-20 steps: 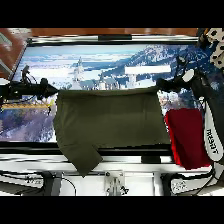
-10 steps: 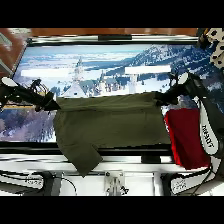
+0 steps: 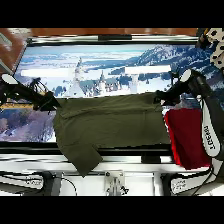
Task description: Fold the shirts.
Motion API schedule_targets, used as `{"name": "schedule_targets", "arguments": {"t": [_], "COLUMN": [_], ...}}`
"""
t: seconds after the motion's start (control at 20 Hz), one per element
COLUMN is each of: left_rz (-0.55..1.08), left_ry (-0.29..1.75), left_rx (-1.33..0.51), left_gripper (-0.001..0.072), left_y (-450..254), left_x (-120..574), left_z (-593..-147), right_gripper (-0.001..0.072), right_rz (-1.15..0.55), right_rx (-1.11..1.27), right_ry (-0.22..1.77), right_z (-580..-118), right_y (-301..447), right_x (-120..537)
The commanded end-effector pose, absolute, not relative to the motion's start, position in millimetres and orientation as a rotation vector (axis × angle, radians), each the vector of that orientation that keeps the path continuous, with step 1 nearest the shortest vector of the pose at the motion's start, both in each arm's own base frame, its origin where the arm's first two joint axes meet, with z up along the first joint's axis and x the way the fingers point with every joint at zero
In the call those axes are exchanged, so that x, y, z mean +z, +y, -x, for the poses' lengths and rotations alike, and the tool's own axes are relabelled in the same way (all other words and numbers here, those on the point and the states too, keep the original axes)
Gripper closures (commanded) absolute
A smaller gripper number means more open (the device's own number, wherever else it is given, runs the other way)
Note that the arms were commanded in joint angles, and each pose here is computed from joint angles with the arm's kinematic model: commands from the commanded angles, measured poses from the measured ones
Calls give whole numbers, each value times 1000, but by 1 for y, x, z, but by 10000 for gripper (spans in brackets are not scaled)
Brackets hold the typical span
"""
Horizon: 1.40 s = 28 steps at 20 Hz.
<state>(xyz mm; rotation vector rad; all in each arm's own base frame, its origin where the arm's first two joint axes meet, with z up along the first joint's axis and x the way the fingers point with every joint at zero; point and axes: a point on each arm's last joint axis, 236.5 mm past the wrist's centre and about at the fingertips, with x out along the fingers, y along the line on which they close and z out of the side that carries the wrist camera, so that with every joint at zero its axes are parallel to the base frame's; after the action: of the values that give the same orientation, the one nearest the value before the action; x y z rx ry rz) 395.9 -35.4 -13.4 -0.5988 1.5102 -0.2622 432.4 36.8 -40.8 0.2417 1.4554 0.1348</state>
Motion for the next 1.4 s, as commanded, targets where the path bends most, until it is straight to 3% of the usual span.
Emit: {"name": "schedule_targets", "arguments": {"t": [0.0,0.05,0.15,0.3,0.4,0.55,0.7,0.85,1.05,1.35], "left_rz": [516,484,433,369,415,621,685,702,672,629], "left_ry": [1350,1309,1270,1420,1490,1473,1560,1613,1654,1772], "left_rx": [-289,-303,-305,-262,-246,-274,-292,-317,-237,-292], "left_gripper": [303,300,228,228,228,227,192,167,168,168], "left_y": [-27,-27,-21,-3,-5,-40,-59,-68,-57,-71], "left_x": [44,66,98,93,69,19,-34,-56,-73,-85], "left_z": [-424,-428,-422,-367,-325,-263,-194,-165,-155,-142], "right_gripper": [109,108,109,109,109,108,109,109,109,109], "right_rz": [-174,-148,-50,46,-74,-297,-322,-316,-324,-316], "right_rx": [154,142,98,64,106,150,171,147,110,83], "right_ry": [1362,1341,1332,1472,1543,1609,1637,1573,1495,1440], "right_z": [-440,-439,-430,-389,-364,-322,-290,-295,-314,-327], "right_y": [30,25,5,-22,-22,-16,-15,-18,-23,-29], "right_x": [10,24,41,46,33,7,-10,-11,-13,-13]}}
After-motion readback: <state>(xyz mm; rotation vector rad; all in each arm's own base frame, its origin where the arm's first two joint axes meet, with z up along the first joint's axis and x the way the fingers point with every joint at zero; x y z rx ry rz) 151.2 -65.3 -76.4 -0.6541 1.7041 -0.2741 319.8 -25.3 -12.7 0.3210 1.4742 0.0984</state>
